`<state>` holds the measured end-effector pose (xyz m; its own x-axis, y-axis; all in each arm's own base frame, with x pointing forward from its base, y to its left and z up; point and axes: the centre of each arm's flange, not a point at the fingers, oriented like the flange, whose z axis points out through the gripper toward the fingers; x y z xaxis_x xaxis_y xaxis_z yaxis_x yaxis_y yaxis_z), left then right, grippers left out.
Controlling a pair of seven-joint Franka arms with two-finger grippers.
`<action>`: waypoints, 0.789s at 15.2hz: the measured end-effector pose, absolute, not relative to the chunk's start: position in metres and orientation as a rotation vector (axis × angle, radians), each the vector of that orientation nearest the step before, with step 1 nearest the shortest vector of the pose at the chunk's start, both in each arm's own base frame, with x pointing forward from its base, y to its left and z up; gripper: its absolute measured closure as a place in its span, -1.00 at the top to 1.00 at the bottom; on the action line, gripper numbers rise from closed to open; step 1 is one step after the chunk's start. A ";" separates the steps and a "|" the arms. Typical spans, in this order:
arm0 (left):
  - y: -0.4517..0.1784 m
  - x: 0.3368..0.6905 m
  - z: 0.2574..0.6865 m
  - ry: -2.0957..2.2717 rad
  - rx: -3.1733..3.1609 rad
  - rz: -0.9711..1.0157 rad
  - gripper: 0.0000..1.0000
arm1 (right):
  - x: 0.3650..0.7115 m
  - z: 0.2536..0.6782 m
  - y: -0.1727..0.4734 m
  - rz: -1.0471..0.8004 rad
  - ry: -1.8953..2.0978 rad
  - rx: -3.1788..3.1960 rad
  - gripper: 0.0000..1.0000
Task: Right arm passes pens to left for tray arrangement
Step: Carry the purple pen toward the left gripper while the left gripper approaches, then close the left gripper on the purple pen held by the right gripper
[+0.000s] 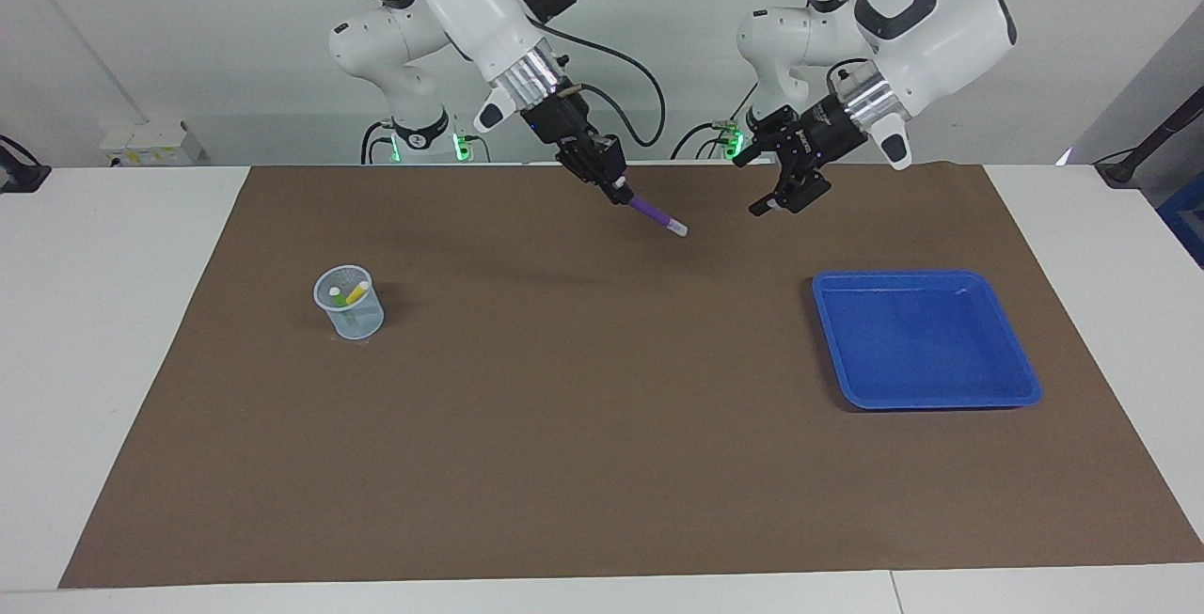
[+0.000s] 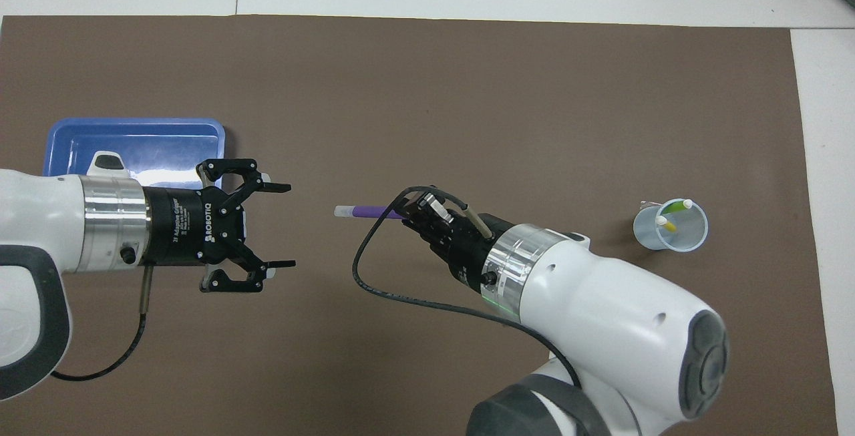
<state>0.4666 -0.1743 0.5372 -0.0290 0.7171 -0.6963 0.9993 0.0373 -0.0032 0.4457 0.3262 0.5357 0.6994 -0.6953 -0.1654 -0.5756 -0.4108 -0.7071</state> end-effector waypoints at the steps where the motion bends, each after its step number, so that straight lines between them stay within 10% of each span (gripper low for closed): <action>1: -0.180 0.463 0.535 1.797 1.723 -0.703 1.00 | 0.438 0.531 0.331 -0.224 0.958 -2.110 -0.62; 12: -0.237 0.439 0.517 1.755 1.631 -0.566 1.00 | 0.417 0.522 0.347 -0.268 0.902 -2.104 -0.62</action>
<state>0.4392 -0.2370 0.5173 0.0025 0.6954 -0.7187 0.9842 0.1256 0.1249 0.4173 0.3470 0.5216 0.7218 -0.6828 -0.1134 -0.5105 -0.4144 -0.7534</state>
